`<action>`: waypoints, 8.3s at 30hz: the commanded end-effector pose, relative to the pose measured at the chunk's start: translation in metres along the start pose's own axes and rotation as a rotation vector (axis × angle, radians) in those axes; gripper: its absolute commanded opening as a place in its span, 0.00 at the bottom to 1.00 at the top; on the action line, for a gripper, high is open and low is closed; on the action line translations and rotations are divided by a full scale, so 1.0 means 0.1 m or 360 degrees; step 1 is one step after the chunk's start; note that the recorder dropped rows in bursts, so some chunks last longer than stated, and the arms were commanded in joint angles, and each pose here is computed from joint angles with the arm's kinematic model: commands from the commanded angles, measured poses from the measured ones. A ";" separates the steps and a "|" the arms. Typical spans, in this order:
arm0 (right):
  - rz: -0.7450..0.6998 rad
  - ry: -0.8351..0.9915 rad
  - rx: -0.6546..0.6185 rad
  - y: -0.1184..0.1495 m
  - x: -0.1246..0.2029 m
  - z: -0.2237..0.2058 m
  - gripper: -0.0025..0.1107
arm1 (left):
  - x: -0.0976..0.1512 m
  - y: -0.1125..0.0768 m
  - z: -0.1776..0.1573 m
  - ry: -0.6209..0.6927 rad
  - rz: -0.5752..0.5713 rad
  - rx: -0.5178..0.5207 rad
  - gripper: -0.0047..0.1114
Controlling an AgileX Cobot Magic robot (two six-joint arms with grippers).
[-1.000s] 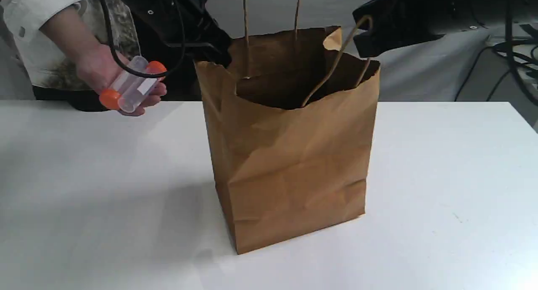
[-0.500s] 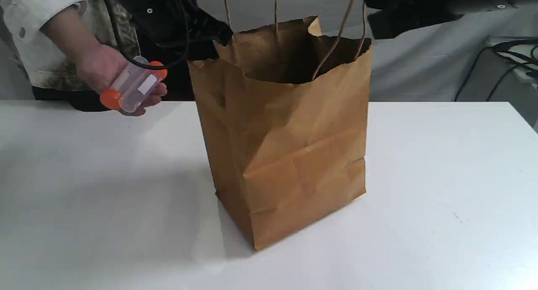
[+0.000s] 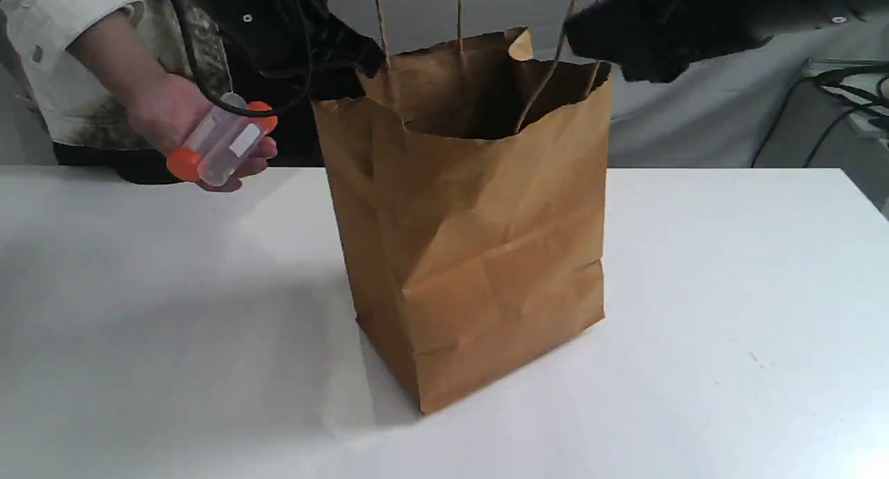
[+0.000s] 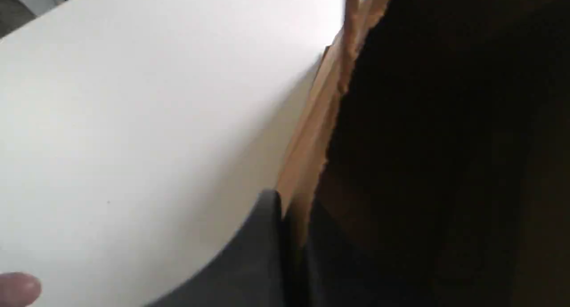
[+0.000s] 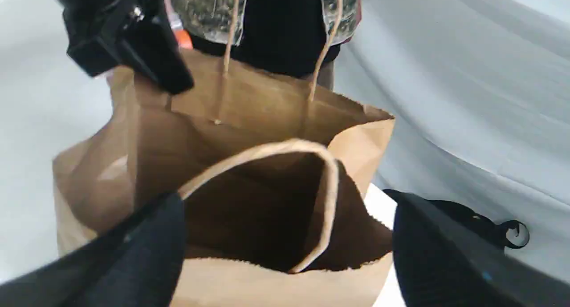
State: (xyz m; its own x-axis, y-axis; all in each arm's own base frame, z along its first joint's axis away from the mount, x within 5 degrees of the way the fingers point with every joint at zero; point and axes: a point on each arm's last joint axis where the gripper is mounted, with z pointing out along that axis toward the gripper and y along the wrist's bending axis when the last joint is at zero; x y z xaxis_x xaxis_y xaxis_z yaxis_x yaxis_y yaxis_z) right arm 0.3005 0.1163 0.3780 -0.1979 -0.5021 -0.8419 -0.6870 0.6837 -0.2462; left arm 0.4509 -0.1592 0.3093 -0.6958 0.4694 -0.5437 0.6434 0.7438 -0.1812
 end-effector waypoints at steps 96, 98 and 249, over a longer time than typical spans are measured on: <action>0.0024 0.0059 -0.0348 0.18 0.10 0.57 0.02 | 0.02 0.17 -0.59 -0.0107 -0.0339 -0.0272 0.04; 0.0028 0.0049 -0.0329 0.18 0.10 0.55 0.02 | 0.00 0.12 -0.53 -0.0093 -0.0322 -0.0256 0.04; 0.0218 -0.1074 0.0696 0.86 0.51 -2.27 0.56 | 3.16 -1.41 -2.04 -0.1836 -0.0163 -0.0774 0.51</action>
State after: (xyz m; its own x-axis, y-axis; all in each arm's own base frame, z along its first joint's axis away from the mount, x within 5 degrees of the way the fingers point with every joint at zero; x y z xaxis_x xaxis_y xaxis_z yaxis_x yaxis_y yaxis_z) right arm 0.0726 0.0297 0.4245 0.3035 -0.0563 -0.9512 -0.3262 0.9318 -0.1592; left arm 0.0733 -0.0182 0.3388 0.0992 -0.0804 -0.9918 0.2457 0.9679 -0.0539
